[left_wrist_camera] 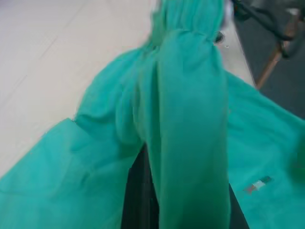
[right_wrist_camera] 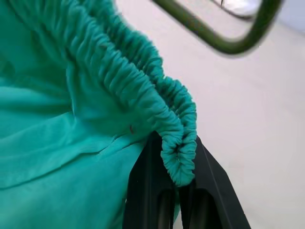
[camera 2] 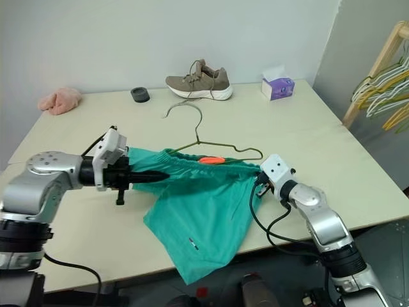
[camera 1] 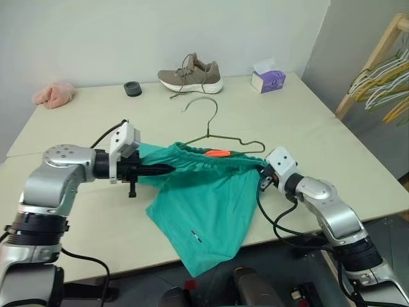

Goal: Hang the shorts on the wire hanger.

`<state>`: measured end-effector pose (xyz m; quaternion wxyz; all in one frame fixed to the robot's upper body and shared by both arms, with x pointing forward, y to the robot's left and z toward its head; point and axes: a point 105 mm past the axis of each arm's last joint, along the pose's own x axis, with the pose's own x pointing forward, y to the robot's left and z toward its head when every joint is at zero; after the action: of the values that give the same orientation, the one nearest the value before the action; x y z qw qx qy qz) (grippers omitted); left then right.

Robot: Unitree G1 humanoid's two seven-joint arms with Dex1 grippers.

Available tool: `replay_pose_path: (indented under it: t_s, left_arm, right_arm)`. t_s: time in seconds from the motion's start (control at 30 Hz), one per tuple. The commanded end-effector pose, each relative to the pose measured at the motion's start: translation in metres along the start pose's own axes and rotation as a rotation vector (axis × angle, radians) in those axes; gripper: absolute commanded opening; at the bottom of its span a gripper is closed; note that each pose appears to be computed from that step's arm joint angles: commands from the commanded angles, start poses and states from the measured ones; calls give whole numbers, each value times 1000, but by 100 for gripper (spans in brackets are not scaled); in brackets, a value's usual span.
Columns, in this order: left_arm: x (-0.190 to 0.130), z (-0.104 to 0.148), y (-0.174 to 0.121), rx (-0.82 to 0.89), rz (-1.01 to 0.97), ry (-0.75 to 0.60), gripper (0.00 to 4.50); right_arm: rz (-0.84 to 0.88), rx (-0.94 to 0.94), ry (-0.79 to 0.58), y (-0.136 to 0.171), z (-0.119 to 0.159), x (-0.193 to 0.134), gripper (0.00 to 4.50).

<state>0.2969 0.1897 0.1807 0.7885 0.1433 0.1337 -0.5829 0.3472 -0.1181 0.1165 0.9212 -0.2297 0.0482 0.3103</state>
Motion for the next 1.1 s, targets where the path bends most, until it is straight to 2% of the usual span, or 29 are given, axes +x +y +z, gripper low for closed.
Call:
replay_pose_path:
  t_s: [0.03,0.47,0.67,0.77,0.9,1.1]
  left_arm:
    - [-18,2,-3,37,8,48,0]
    - [-20,-11,30,135,181,128,0]
    - [-12,-20,20,134,107,158,0]
    - [1,-20,14,135,58,145,0]
    - [13,-22,11,154,24,150,0]
    - [23,-24,7,158,-3,145,0]
  right_arm:
    - [-95,-46,48,-31,-12,-12,5]
    - [-45,-146,26,-22,-4,-20,5]
    - [36,-244,-17,-11,19,-20,5]
    - [127,-321,-57,0,43,-12,5]
    - [279,-394,-73,18,61,-11,5]
    - [372,-463,-57,27,68,-19,5]
